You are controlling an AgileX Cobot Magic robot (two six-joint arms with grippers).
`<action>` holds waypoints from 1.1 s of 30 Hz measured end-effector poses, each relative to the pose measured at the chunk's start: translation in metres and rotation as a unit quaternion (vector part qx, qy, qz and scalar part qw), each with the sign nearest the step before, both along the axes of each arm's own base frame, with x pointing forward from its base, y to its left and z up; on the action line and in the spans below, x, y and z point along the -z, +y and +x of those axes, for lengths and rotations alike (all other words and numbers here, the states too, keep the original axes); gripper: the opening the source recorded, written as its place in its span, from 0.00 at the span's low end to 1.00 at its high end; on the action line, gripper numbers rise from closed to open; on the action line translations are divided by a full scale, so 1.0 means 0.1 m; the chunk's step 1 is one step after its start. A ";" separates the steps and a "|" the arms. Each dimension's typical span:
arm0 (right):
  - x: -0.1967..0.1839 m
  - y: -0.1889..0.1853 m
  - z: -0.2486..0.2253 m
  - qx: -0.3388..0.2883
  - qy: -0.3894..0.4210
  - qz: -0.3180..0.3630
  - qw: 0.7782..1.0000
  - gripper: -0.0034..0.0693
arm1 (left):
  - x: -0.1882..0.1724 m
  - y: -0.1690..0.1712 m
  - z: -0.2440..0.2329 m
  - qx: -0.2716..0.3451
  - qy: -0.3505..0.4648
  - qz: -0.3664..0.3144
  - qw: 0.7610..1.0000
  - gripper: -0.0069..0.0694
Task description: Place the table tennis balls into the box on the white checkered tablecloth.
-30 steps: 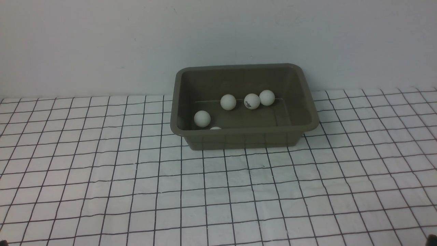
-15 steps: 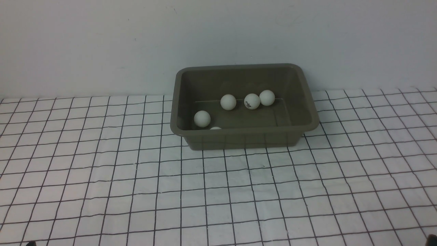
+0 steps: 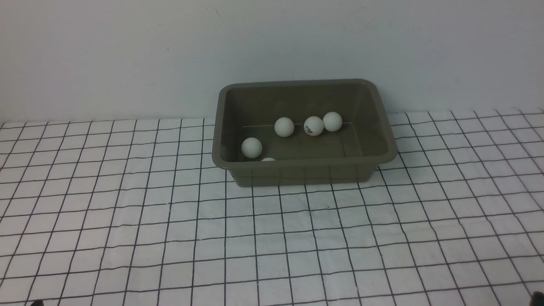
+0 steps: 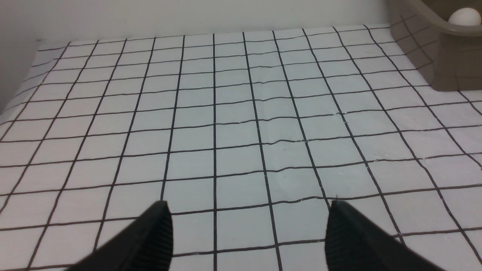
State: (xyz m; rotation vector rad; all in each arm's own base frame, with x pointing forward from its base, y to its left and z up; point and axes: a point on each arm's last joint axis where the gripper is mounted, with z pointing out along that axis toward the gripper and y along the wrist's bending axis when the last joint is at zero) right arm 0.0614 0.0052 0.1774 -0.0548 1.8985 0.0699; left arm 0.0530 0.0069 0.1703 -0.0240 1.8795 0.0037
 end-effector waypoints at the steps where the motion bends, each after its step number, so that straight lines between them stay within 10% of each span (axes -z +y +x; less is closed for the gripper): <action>1: 0.00 0.00 0.00 0.000 0.000 0.000 1.000 0.68 | 0.00 0.00 0.00 0.000 0.000 0.000 1.000 0.73; 33: -0.02 -0.02 -0.08 0.002 -0.035 -0.017 0.999 0.68 | 0.00 0.00 0.00 0.000 0.000 0.000 1.000 0.73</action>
